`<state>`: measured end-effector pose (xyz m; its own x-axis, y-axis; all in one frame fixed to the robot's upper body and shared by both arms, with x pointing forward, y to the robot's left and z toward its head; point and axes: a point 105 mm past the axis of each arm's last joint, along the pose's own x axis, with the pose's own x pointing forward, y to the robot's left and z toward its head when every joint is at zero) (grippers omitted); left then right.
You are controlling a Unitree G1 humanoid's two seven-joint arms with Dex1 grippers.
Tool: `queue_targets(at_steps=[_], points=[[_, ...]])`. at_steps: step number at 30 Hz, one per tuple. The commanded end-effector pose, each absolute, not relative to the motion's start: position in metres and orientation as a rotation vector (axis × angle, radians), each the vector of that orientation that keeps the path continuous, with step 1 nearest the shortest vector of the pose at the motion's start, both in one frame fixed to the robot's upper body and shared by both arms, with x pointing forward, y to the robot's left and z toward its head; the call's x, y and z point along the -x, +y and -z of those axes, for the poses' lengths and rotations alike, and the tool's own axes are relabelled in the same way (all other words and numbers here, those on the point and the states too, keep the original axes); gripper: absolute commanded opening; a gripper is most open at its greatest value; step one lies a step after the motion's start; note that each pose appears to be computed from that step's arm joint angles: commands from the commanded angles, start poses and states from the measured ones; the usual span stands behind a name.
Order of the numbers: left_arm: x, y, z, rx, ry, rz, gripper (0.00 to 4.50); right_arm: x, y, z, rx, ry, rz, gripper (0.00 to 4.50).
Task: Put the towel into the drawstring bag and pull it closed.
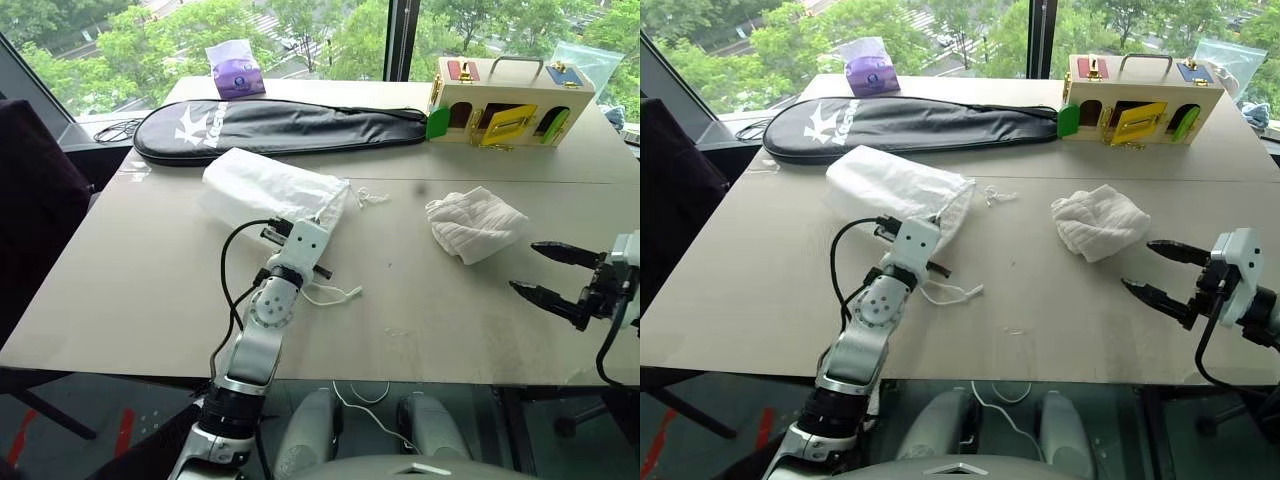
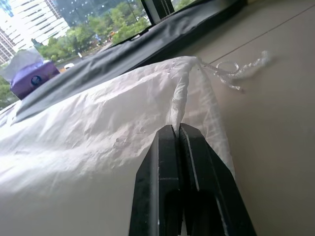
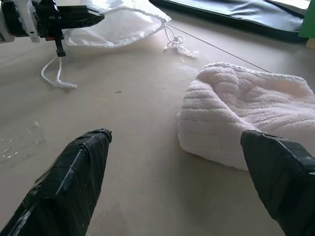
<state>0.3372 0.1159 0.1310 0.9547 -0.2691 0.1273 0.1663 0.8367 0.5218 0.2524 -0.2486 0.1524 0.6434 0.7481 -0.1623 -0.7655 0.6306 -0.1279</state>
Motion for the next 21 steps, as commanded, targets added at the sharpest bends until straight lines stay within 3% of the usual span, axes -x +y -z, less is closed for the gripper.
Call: queue_targets(at_steps=[1, 4, 9, 12, 21], points=[[-0.327, 0.118, -0.176, -0.57, -0.427, 0.2, 0.04, -0.254, -0.244, -0.162, 0.205, 0.053, -0.881, 4.5], [-0.317, 0.122, -0.193, -0.58, -0.545, 0.203, 0.04, -0.256, -0.243, -0.164, 0.2, 0.039, -0.879, 4.5], [-0.313, 0.139, -0.197, -0.569, -0.584, 0.182, 0.04, -0.271, -0.242, -0.175, 0.174, -0.013, -0.824, 4.5], [-0.314, 0.136, -0.197, -0.586, -0.6, 0.267, 0.04, -0.294, -0.255, -0.173, 0.203, 0.003, -0.693, 4.5], [-0.336, 0.13, -0.201, -0.481, -0.53, 0.397, 0.04, -0.353, -0.276, -0.169, -0.091, 0.123, -0.493, 4.5]])
